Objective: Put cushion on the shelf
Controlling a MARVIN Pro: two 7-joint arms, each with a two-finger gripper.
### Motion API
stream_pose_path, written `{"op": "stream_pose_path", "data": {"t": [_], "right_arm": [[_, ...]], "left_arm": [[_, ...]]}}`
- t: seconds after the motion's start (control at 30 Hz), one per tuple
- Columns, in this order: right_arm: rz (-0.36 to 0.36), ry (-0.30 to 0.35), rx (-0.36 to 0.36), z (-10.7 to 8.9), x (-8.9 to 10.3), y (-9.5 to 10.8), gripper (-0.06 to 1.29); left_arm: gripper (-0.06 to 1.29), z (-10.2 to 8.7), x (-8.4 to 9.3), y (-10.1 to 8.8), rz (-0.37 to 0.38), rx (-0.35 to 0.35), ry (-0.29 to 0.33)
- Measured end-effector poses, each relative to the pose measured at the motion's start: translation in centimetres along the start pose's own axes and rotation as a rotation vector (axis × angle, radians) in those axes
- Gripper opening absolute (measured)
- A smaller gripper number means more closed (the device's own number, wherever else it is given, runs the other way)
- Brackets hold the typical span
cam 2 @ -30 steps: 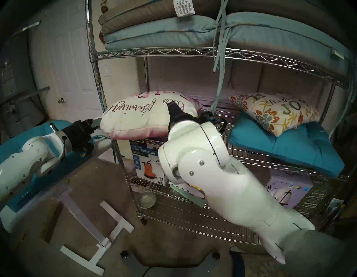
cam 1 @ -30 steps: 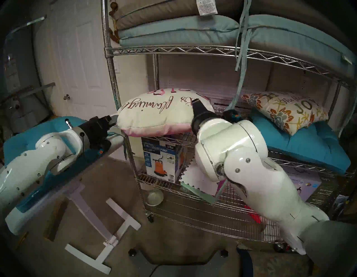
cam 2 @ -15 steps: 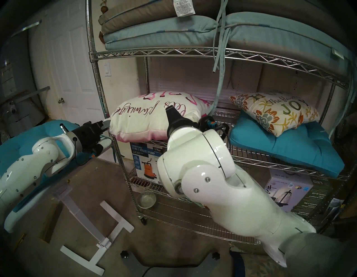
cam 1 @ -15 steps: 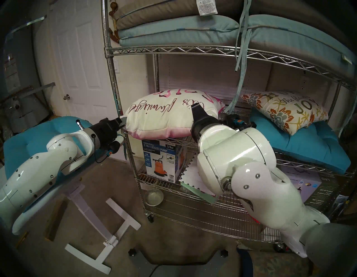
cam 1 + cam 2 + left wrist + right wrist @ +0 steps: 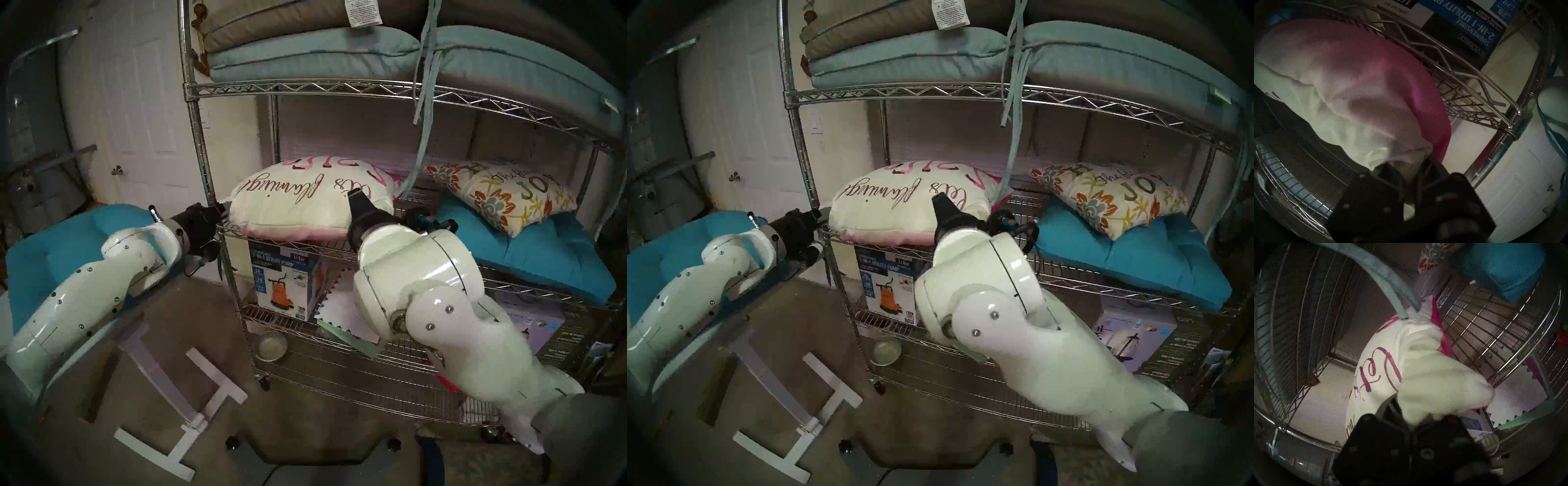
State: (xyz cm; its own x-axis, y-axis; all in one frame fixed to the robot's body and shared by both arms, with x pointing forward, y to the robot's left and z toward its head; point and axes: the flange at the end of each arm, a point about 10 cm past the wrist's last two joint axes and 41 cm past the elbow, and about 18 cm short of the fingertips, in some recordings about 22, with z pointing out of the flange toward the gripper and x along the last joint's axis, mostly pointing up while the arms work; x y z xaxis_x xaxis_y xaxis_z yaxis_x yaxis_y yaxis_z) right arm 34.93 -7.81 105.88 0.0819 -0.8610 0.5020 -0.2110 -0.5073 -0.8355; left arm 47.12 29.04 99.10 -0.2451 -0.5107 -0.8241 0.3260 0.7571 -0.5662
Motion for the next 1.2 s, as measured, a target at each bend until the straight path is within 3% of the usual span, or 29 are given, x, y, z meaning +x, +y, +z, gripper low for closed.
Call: {"op": "stream_pose_path", "data": {"t": [0.4,1.13,1.17,1.2], "right_arm": [[-0.026,0.078,-0.057,3.7,1.4,0.8,-0.02],[-0.049,0.093,-0.087,9.0,0.6,0.5,-0.02],[-0.048,0.091,-0.087,9.1,0.6,0.4,-0.02],[-0.047,0.089,-0.087,9.3,0.5,0.4,-0.02]], "left_arm": [[0.08,3.5,-0.1,0.0,0.035,-0.003,-0.008],[0.08,9.5,-1.0,1.7,0.110,-0.069,-0.001],[0.17,9.7,-1.1,1.8,0.115,-0.073,-0.003],[0.46,9.9,-1.2,1.8,0.120,-0.073,-0.004]]}}
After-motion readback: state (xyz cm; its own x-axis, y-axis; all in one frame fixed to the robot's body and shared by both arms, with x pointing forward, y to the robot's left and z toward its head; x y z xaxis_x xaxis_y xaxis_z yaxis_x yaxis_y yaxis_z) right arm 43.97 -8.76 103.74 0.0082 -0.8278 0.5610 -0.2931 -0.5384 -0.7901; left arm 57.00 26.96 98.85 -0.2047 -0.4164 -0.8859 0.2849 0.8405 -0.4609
